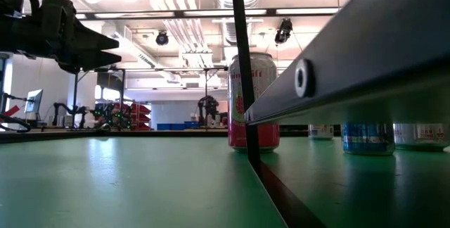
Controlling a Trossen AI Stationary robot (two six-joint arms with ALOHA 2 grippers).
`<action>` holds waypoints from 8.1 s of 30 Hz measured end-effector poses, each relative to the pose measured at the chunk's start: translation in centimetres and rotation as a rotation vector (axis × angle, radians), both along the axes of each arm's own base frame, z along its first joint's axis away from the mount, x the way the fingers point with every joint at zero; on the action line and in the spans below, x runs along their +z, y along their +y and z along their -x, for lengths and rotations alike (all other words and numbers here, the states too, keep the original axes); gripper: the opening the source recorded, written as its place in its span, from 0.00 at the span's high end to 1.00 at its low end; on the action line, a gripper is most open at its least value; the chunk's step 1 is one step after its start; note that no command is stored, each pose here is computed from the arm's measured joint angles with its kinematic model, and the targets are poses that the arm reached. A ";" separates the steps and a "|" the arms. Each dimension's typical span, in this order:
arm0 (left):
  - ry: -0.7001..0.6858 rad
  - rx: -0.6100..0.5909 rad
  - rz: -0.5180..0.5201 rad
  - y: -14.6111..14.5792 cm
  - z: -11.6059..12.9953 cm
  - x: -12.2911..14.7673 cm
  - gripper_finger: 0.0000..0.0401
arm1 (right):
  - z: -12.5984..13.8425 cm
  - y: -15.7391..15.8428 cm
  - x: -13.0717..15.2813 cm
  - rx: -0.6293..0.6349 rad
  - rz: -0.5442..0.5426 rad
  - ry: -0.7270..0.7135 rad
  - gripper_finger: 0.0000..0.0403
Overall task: Place canned beverage on shelf
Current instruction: Put the red-silver soda can aligned with the red-silver soda can on the shelf
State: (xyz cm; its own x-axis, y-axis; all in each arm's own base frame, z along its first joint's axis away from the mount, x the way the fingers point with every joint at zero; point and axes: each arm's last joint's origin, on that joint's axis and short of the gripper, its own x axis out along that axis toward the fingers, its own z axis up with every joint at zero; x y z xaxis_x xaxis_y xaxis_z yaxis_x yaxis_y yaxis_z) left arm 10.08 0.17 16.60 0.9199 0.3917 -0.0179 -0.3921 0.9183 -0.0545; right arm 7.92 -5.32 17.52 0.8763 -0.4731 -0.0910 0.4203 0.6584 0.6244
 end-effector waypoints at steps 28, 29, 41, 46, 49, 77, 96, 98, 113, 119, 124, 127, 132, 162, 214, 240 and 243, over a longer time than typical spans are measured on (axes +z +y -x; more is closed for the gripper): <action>0.000 0.000 0.000 0.0 0.0 0.0 0.06 | -0.1 -0.1 2.9 -0.022 -0.123 -0.074 0.05; 0.000 0.000 0.000 0.0 0.0 0.0 0.06 | -0.2 -0.2 3.4 -0.020 -0.131 -0.067 0.05; 0.001 0.000 0.000 0.0 0.0 0.0 0.06 | -3.3 -2.1 7.4 -0.048 -0.733 0.420 0.05; 0.000 0.000 0.000 0.0 0.0 0.0 0.06 | -4.0 -2.3 8.9 -0.034 -0.936 0.590 0.05; 0.000 0.000 0.000 0.0 0.0 0.0 0.06 | -3.8 -2.2 9.3 -0.063 -1.023 0.712 0.05; 0.000 0.000 0.000 0.0 0.0 0.0 0.06 | -5.6 -1.3 9.1 0.098 -1.126 0.798 0.05; 0.000 0.000 0.000 0.0 0.0 0.0 0.06 | -11.9 1.5 11.9 -0.001 -1.034 1.033 0.05; 0.000 0.000 0.000 0.0 0.0 0.0 0.06 | -12.1 2.1 12.4 -0.044 -1.036 1.049 0.05; 0.000 0.000 0.000 0.0 0.0 0.0 0.06 | -12.6 8.2 12.6 -0.196 -1.178 1.096 0.05; 0.000 0.000 0.000 0.0 0.0 0.0 0.06 | -12.9 10.2 12.2 -0.235 -1.137 1.075 0.05; 0.000 0.000 0.000 0.0 0.0 0.0 0.06 | -13.6 10.9 11.5 -0.286 -1.143 1.084 0.05; 0.000 0.000 0.000 0.0 0.0 0.0 0.06 | -14.0 11.1 11.0 -0.310 -1.141 1.100 0.05; 0.000 0.000 0.000 0.0 0.0 0.0 0.06 | -14.5 11.2 10.4 -0.342 -1.141 1.108 0.05; 0.000 0.000 0.000 0.0 0.0 0.0 0.06 | -12.5 10.6 5.3 -0.429 -1.212 0.982 0.05; -0.001 0.000 0.000 0.0 0.0 0.0 0.06 | -10.6 10.9 10.1 0.382 -0.765 1.247 0.27; 0.000 0.000 0.000 0.0 0.0 0.0 0.06 | -6.2 19.3 11.2 0.721 -0.414 1.342 0.22; 0.000 0.000 0.000 0.0 0.0 0.0 0.06 | -5.4 20.1 11.2 0.729 -0.395 1.345 0.22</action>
